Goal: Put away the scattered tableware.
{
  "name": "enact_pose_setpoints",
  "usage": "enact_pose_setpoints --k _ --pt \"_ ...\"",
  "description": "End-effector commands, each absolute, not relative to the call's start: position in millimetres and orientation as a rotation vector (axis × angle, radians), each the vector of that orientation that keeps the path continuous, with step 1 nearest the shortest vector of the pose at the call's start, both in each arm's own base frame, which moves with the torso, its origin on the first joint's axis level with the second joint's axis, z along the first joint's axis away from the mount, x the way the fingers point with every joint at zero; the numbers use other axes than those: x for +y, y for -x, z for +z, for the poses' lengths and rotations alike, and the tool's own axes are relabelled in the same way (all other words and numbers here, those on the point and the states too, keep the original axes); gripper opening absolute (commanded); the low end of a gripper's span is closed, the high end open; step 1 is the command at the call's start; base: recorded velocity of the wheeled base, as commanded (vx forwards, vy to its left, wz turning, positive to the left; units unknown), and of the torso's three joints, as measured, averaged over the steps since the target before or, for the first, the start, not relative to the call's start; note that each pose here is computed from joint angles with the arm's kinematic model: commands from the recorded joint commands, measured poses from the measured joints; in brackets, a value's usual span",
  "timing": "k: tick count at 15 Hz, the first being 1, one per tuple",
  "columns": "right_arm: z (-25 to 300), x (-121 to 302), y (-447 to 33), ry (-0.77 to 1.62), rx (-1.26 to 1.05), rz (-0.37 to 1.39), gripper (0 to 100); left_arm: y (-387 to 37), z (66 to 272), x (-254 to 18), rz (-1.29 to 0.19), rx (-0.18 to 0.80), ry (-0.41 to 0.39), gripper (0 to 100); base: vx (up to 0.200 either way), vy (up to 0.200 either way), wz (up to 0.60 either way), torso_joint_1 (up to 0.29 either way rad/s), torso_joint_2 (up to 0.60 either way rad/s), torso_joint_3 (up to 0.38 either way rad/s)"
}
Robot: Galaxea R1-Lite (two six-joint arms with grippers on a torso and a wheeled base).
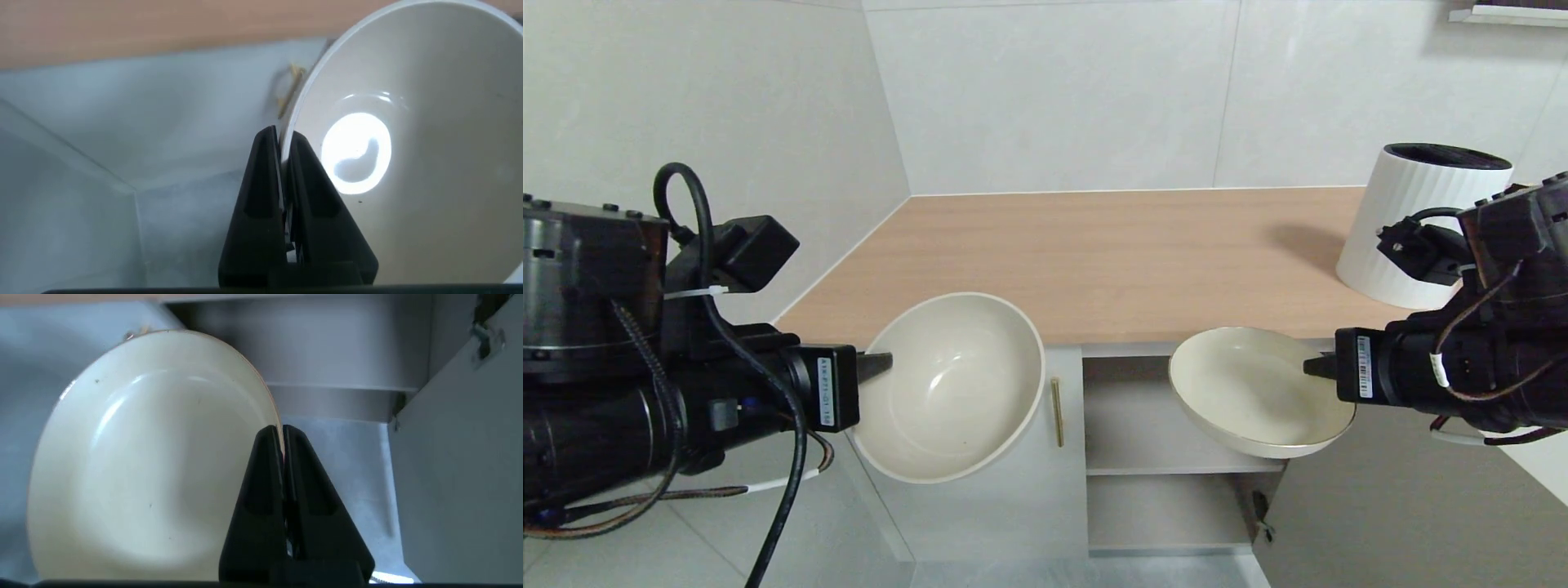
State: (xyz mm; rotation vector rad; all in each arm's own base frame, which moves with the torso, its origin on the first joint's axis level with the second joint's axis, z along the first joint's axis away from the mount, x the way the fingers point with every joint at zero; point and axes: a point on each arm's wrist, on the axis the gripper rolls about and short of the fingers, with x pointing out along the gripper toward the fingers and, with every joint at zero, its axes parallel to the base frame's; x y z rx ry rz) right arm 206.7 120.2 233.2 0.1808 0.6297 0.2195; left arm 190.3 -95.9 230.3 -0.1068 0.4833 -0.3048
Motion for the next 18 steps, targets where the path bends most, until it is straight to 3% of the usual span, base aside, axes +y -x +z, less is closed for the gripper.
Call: enact_pose_setpoints --k 1,11,18 --pt "228 120 -207 -0.172 0.643 0.215 0 -191 229 -96 -0.303 0.490 0.104 0 0.000 0.000 0.00 0.000 0.00 0.000" --pt "216 124 -214 -0.169 0.635 0.217 0 -196 224 -98 -0.297 0.510 0.097 0 0.000 0.000 0.00 -0.005 0.01 0.008" --pt "213 125 -215 -0.163 0.647 0.213 0 -196 223 -98 -0.297 0.513 0.096 0 0.000 0.000 0.00 -0.163 0.42 0.258"
